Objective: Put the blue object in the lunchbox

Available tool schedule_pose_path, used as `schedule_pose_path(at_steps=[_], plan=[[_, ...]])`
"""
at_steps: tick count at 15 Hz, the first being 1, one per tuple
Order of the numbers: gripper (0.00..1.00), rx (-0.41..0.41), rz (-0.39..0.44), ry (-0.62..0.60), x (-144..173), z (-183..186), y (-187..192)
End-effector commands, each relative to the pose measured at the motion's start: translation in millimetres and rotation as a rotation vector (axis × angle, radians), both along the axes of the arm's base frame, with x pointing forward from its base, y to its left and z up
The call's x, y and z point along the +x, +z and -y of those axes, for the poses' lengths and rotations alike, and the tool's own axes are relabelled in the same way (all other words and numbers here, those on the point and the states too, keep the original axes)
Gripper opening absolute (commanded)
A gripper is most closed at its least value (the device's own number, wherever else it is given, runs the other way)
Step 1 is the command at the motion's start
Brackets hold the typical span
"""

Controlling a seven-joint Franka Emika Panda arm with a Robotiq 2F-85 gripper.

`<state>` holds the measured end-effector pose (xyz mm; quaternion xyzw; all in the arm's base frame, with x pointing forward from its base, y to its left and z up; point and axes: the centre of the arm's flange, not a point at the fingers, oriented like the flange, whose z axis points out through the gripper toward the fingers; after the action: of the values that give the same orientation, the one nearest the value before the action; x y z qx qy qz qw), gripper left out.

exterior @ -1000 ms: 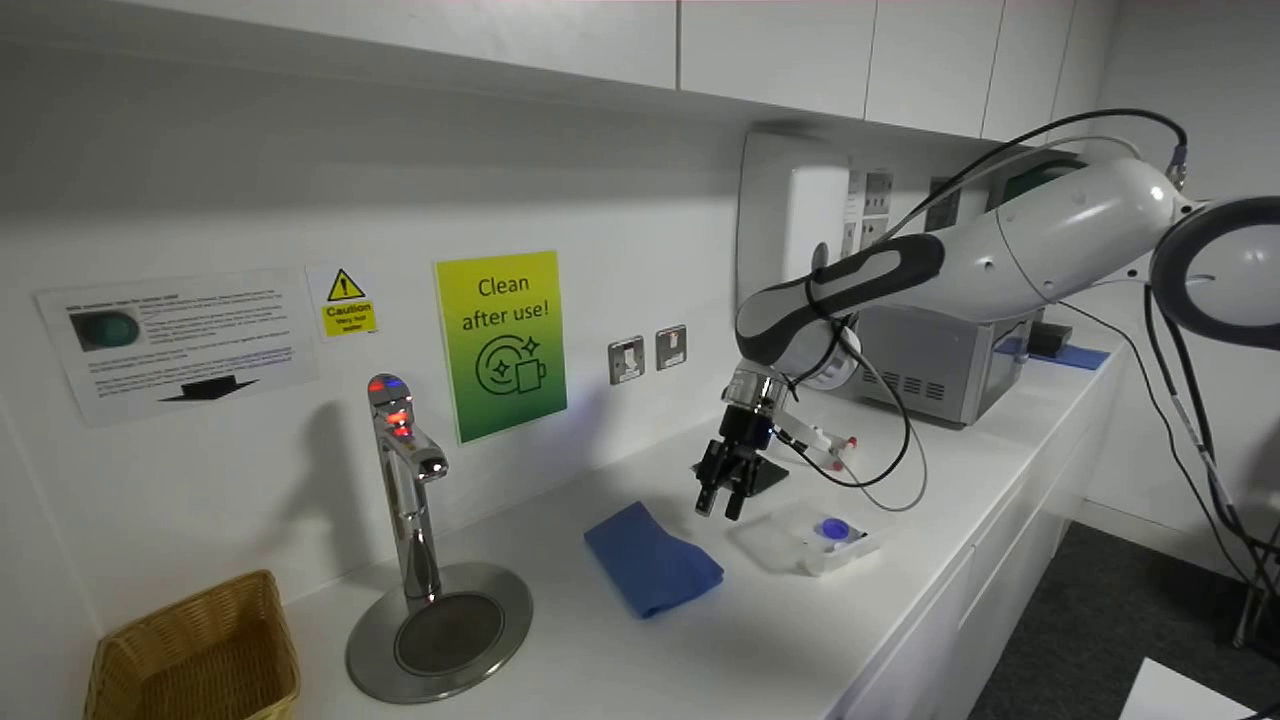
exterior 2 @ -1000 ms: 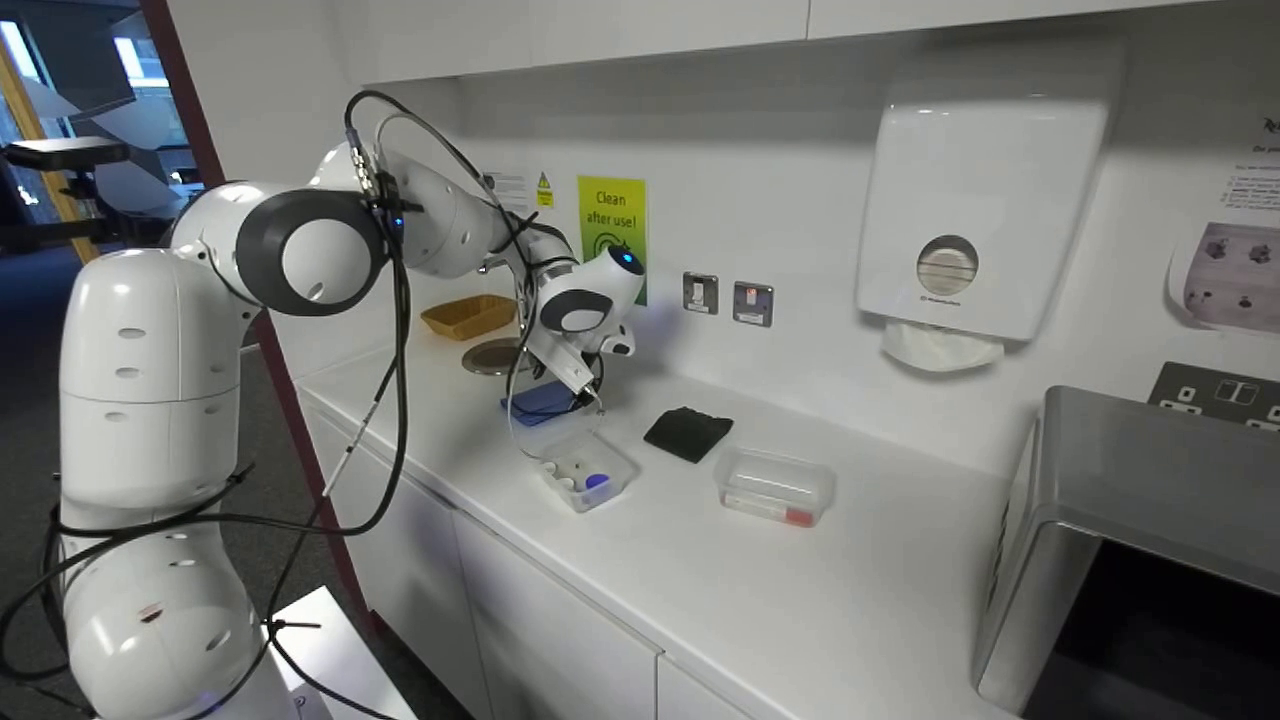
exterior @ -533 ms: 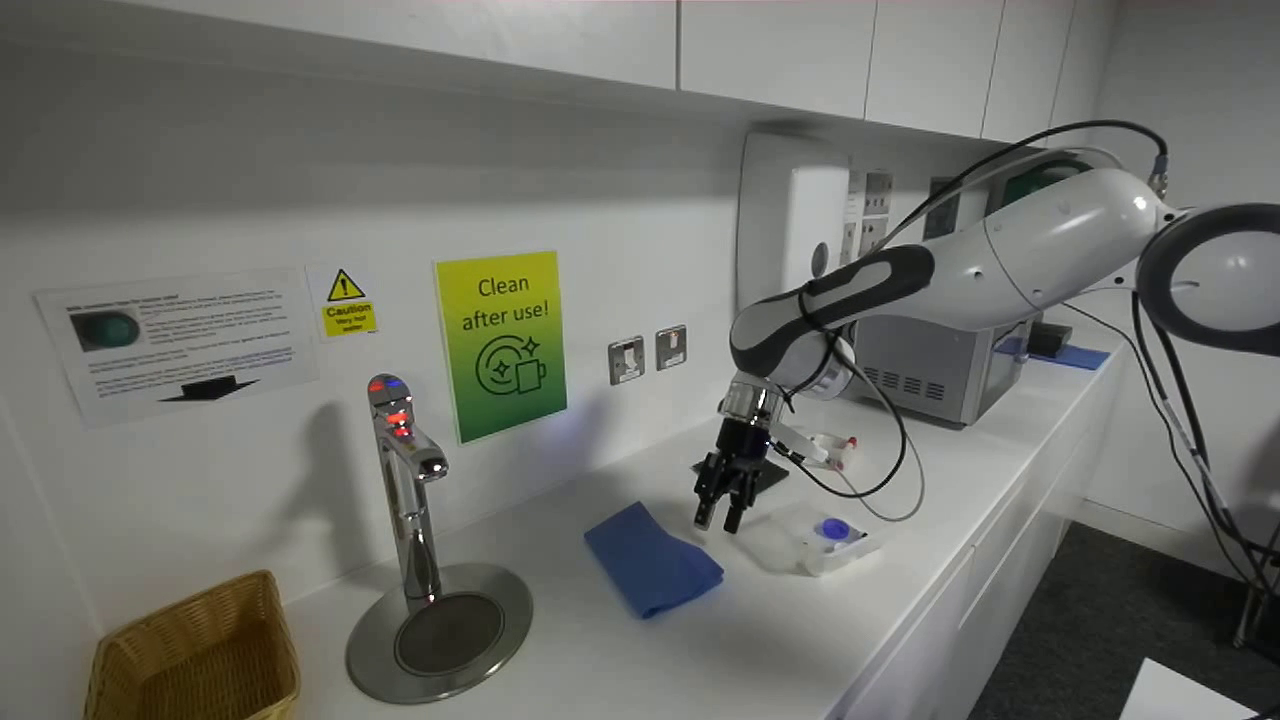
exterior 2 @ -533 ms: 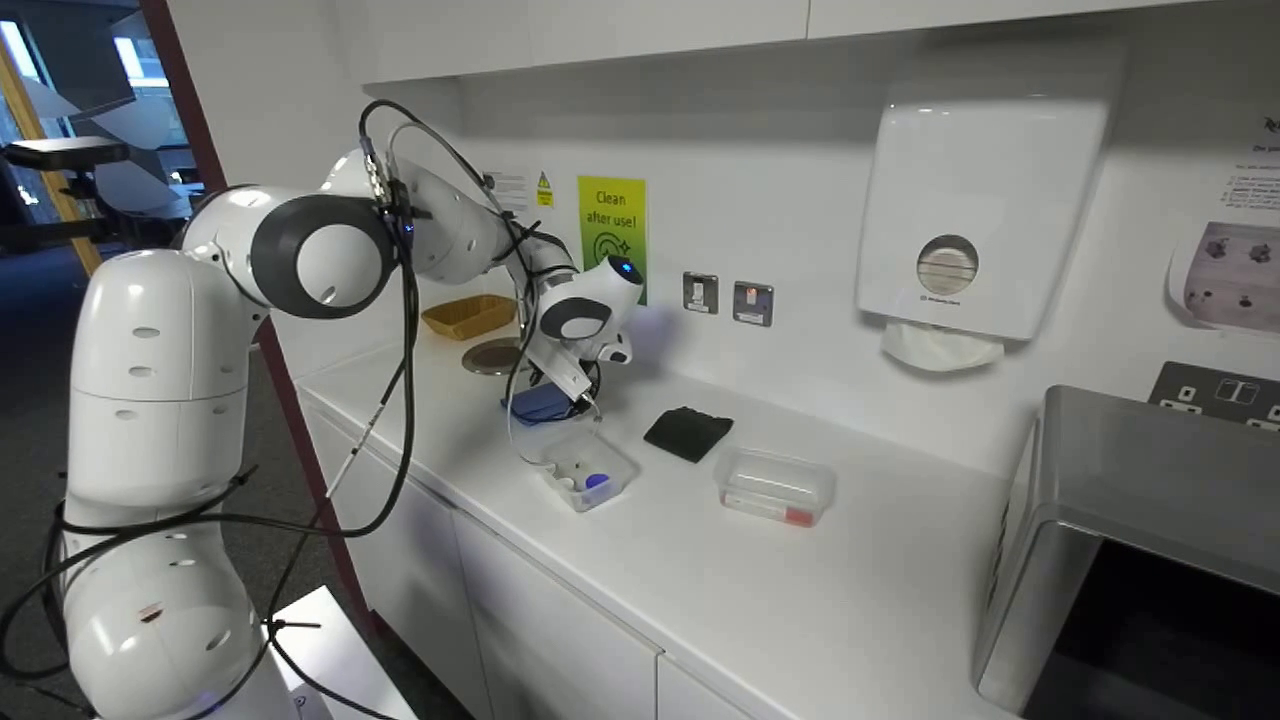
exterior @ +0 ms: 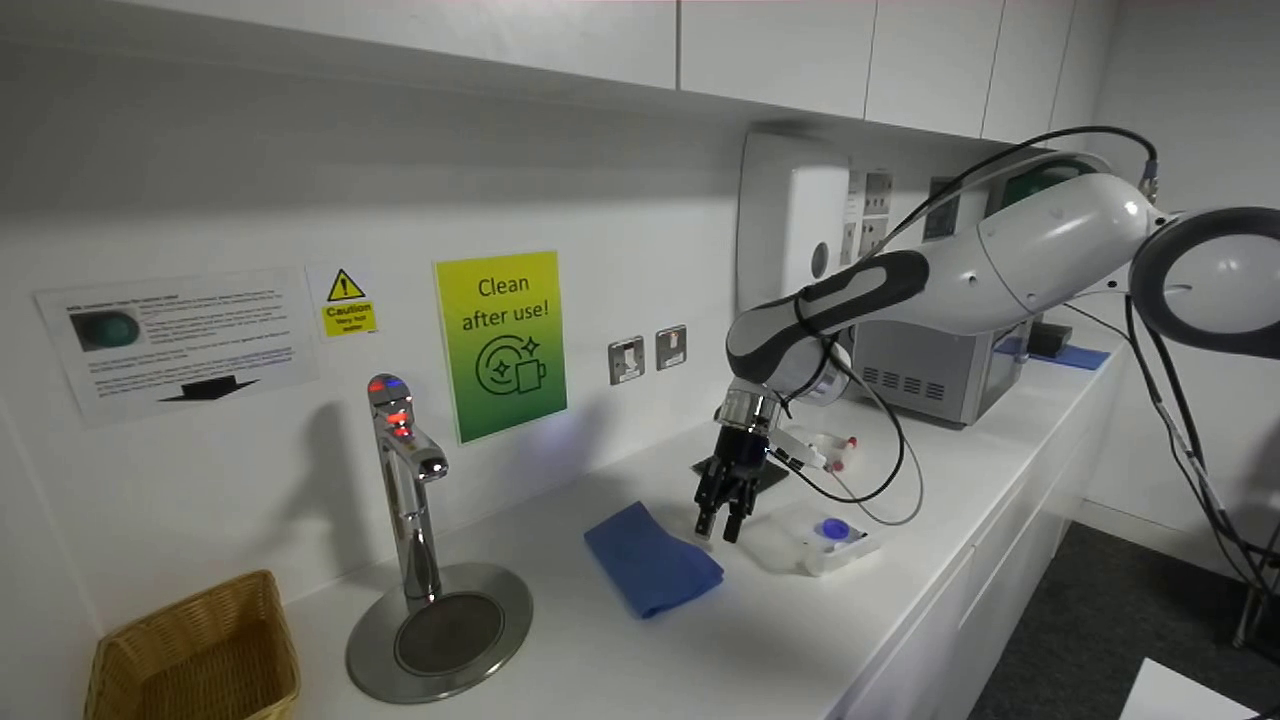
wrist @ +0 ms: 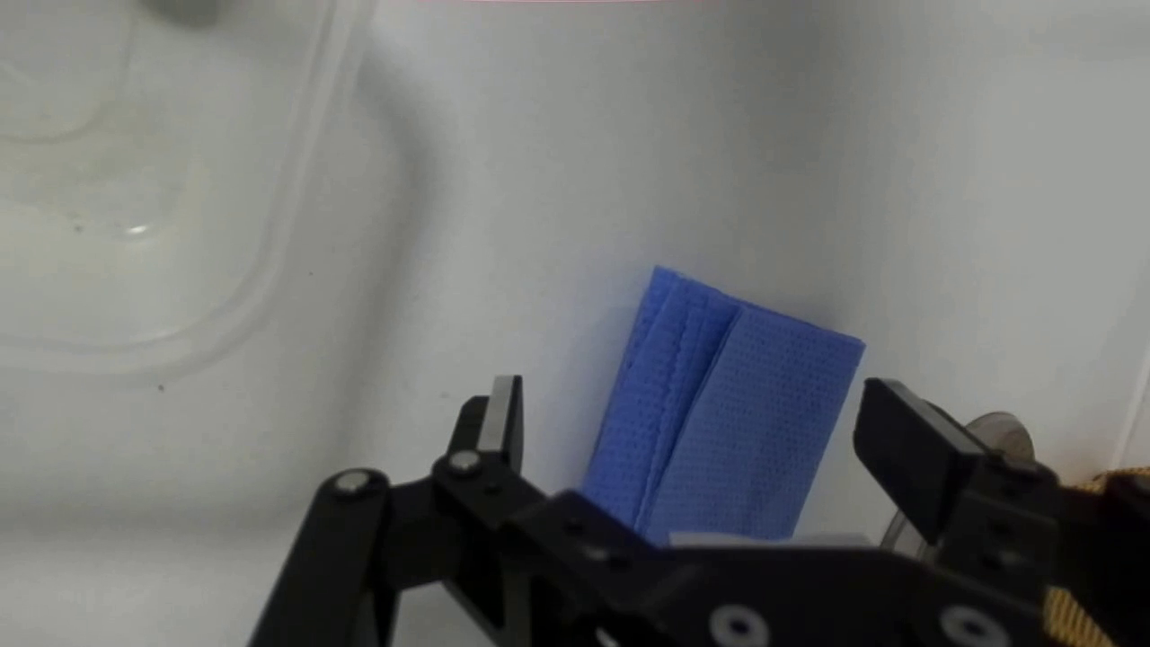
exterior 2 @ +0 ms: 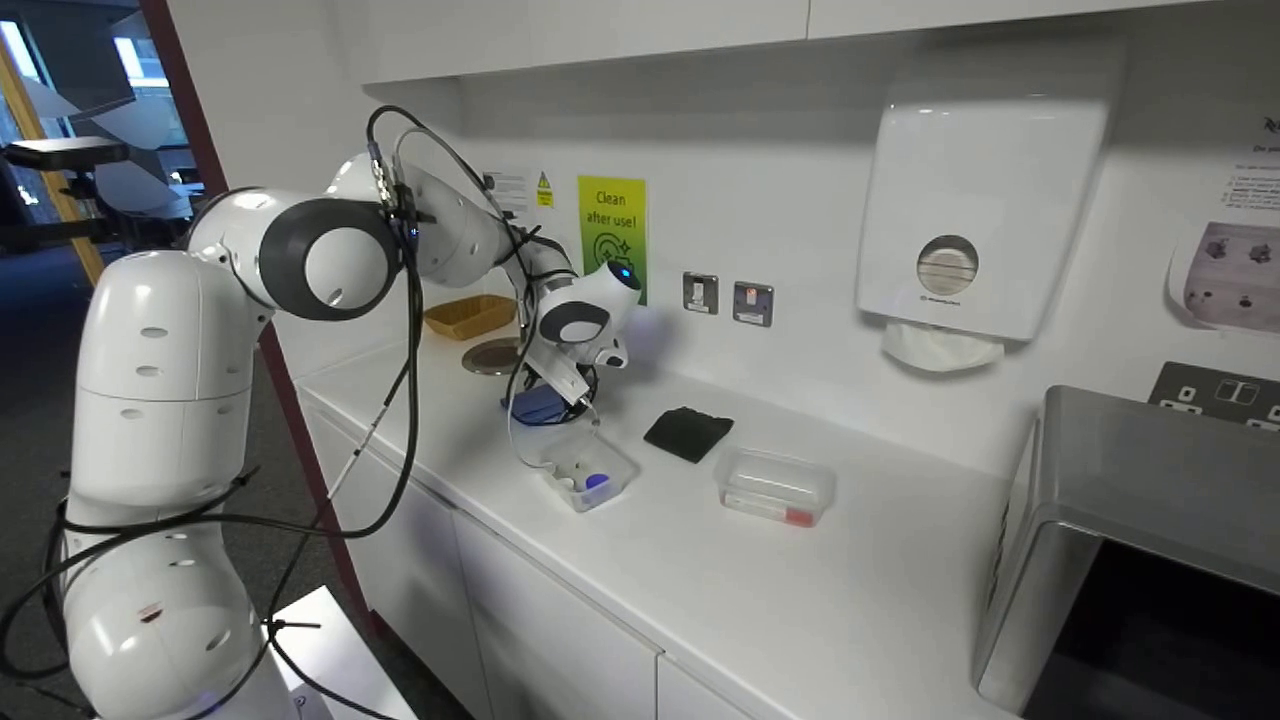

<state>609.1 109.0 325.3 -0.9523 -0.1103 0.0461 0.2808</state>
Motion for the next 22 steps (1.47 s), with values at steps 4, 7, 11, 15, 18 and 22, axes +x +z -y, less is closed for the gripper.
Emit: schedule_pose_path(at_steps=[4,7,11,15,18,22], plan=[[1.0,0.0,0.0,0.0,0.0,0.0,0.0],[1.0,0.0,0.0,0.0,0.0,0.0,0.0],[1.0,0.0,0.0,0.0,0.0,0.0,0.0],[1.0,-0.017,-0.002,-0.012,4.4,-5.8,-3.1],[1.0,-0.037,-0.006,-0.014,11.8,-18.8,-9.4],[1.0,-0.063,0.006,-0.016,23.3,-39.6,-17.4]])
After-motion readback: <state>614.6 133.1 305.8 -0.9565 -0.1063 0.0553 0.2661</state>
